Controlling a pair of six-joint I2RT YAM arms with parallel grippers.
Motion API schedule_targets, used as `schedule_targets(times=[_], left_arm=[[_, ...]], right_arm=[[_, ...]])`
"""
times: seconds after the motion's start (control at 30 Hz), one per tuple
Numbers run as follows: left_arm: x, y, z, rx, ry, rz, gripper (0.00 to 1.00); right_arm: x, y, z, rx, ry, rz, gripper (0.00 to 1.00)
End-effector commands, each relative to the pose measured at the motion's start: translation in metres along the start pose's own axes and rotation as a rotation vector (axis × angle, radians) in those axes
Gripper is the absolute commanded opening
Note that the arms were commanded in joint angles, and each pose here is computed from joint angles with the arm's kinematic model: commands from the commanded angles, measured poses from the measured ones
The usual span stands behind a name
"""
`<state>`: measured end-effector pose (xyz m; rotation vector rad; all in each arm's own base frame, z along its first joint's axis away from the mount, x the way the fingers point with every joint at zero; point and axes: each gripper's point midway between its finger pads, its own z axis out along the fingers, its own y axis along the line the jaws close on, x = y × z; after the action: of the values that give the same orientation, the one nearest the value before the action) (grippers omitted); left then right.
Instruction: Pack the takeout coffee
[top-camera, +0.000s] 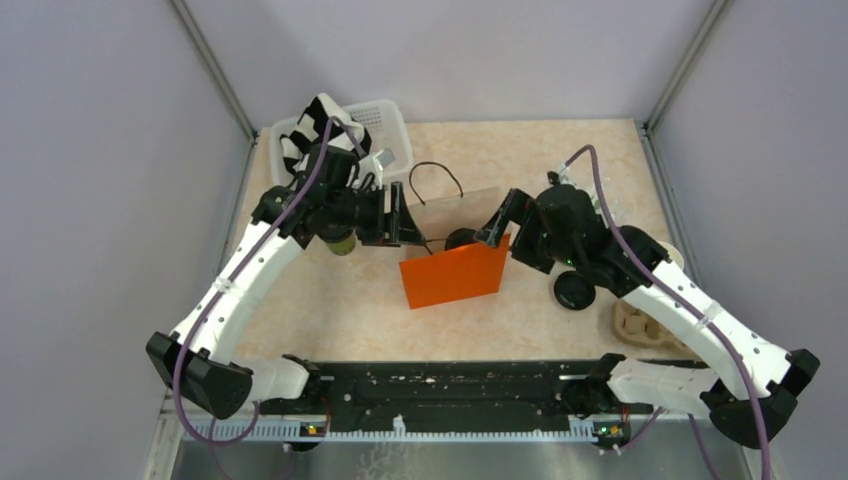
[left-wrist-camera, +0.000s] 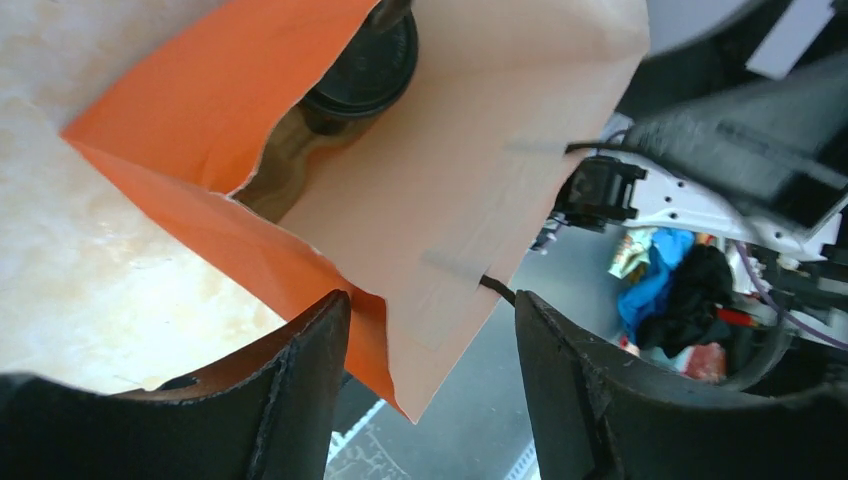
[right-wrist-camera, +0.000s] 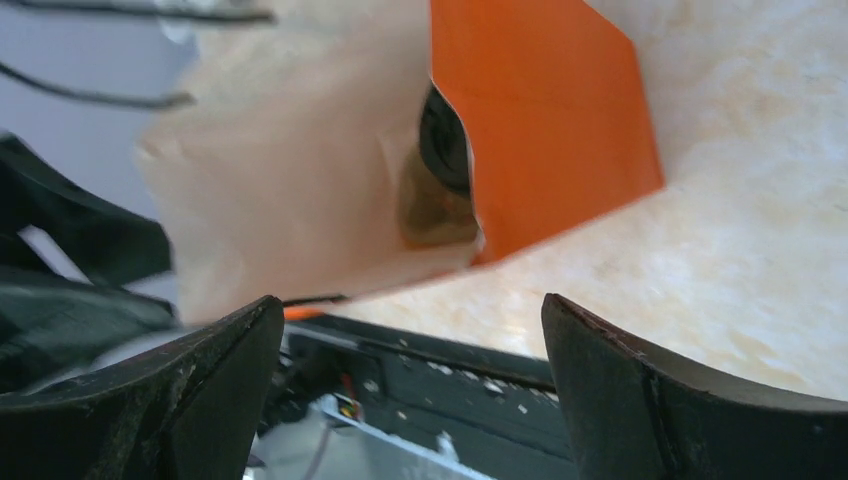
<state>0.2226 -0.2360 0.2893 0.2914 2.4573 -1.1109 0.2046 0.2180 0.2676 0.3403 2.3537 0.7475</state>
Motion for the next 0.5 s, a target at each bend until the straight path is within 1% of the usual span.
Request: schedule_targets(times=[0.0, 0.03, 0.13, 0.27, 0.37, 0.4, 0.47], left_arm=[[0.010, -0.026, -0.006, 0.160, -0.011, -0.018, 0.68], [0.013, -0.028, -0.007, 0.177, -0.014, -0.025, 0.68], [0.022, -0.036, -0.006, 0.231, -0.009, -0.046, 0.69], [0.023, -0.058, 0.004, 0.267, 0.000, -0.019, 0.72], [0.027, -0.090, 0.025, 0.319, 0.031, 0.036, 0.76], [0.031, -0.100, 0.032, 0.326, 0.056, 0.057, 0.77], [0.034, -0.109, 0.038, 0.273, 0.090, 0.109, 0.80]], right_arm=[[-0.060, 0.061, 0.008, -0.241, -0.183, 0.147, 0.99], [-0.066, 0.063, 0.014, -0.249, -0.190, 0.137, 0.99], [-0.078, 0.073, 0.039, -0.296, -0.145, 0.116, 0.99], [-0.099, 0.083, 0.057, -0.302, -0.161, 0.051, 0.99], [-0.099, 0.104, 0.082, -0.401, -0.077, 0.023, 0.99], [-0.096, 0.106, 0.092, -0.403, -0.041, 0.000, 0.99], [-0.097, 0.107, 0.104, -0.366, 0.004, -0.068, 0.99]])
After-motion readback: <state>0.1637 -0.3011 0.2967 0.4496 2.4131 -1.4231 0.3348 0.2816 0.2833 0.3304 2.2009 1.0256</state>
